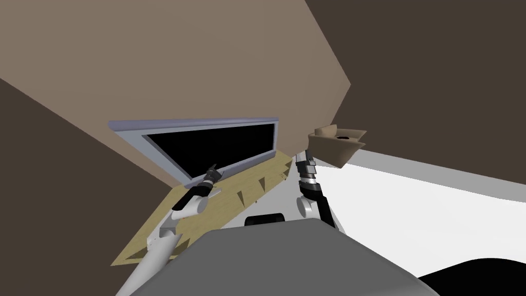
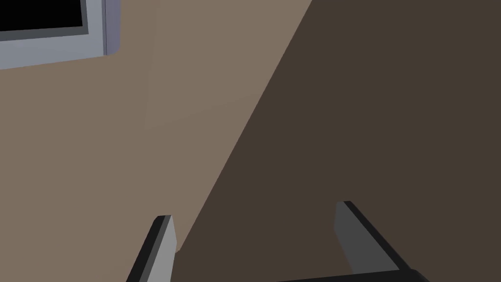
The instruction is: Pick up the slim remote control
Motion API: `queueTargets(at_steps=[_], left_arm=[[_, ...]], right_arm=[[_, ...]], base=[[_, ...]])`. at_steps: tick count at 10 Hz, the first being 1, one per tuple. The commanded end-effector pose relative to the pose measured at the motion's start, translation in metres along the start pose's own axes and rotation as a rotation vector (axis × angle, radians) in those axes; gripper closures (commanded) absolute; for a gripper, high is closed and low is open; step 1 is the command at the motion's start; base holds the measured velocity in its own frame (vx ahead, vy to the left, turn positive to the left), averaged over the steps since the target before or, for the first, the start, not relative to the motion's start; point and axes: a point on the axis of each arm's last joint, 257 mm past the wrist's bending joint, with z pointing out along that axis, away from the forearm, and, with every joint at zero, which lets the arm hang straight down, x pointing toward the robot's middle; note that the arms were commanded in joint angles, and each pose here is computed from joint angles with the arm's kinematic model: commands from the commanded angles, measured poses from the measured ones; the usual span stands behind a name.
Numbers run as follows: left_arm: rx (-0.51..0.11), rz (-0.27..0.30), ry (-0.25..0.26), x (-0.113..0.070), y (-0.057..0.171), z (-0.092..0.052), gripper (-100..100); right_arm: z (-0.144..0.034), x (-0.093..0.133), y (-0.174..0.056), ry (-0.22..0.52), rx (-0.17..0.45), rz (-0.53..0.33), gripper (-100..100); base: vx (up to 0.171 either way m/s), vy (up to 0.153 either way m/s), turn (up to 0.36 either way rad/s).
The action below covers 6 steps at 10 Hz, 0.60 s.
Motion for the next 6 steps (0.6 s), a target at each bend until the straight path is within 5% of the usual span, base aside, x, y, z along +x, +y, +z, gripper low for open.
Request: queueTargets(at_steps=[1, 6], left_arm=[[-0.042, -0.015, -0.018, -0.010, 0.010, 0.000, -100], [-0.219, -0.092, -0.112, -0.061, 0.057, 0.003, -100]], right_arm=[[0.000, 0.000, 0.000, 0.000, 0.000, 0.000, 0], [0.000, 0.000, 0.000, 0.000, 0.000, 0.000, 0]], base=[[-0.023, 0.016, -0.095], [-0.021, 0.023, -0.159]])
